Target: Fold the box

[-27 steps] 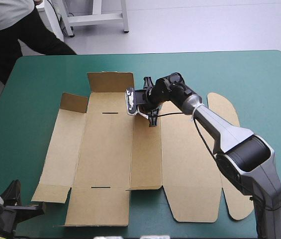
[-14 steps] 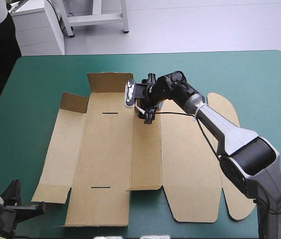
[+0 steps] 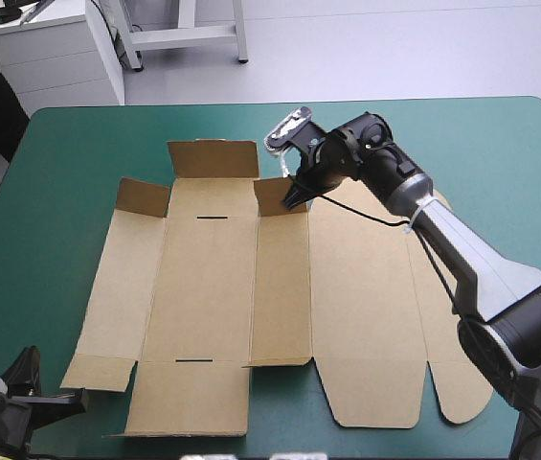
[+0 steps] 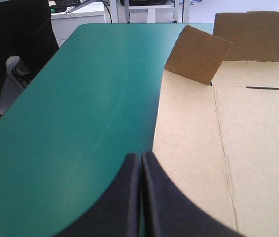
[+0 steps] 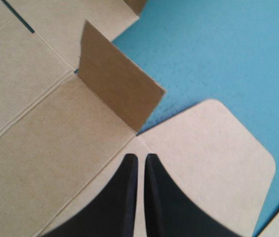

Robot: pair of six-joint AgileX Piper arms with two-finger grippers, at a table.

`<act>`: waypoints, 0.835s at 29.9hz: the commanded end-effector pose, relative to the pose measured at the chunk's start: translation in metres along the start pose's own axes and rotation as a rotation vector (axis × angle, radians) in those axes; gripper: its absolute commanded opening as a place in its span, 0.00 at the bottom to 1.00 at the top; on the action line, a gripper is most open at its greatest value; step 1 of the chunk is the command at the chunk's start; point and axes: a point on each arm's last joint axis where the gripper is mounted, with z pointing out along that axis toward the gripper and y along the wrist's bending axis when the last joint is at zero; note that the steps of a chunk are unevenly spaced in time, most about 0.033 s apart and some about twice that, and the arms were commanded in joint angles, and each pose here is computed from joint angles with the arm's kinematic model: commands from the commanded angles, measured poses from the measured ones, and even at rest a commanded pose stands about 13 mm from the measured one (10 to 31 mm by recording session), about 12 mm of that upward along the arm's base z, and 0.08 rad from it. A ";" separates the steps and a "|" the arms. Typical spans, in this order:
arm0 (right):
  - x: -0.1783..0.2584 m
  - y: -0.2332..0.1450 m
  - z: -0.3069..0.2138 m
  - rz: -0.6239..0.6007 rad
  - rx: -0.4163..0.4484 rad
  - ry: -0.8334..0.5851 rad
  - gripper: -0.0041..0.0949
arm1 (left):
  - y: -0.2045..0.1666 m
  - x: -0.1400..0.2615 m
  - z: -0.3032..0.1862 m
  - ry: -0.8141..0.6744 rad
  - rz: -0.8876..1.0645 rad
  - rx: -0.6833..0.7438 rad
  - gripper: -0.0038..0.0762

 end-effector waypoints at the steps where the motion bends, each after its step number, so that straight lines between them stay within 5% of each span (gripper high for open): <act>1: 0.003 -0.032 -0.042 0.167 0.055 -0.056 0.04 | -0.001 -0.015 -0.009 -0.118 -0.009 0.007 0.10; 7: 0.033 -0.065 -0.062 0.334 -0.038 0.005 0.04 | -0.001 -0.015 -0.009 -0.118 -0.009 0.007 0.50; 11: 0.060 -0.077 -0.088 0.390 0.001 -0.027 0.04 | -0.001 -0.015 -0.009 -0.120 -0.005 0.003 0.78; 25: 0.191 -0.005 -0.156 0.498 0.135 -0.247 0.04 | 0.000 -0.017 -0.006 -0.099 -0.002 -0.004 0.80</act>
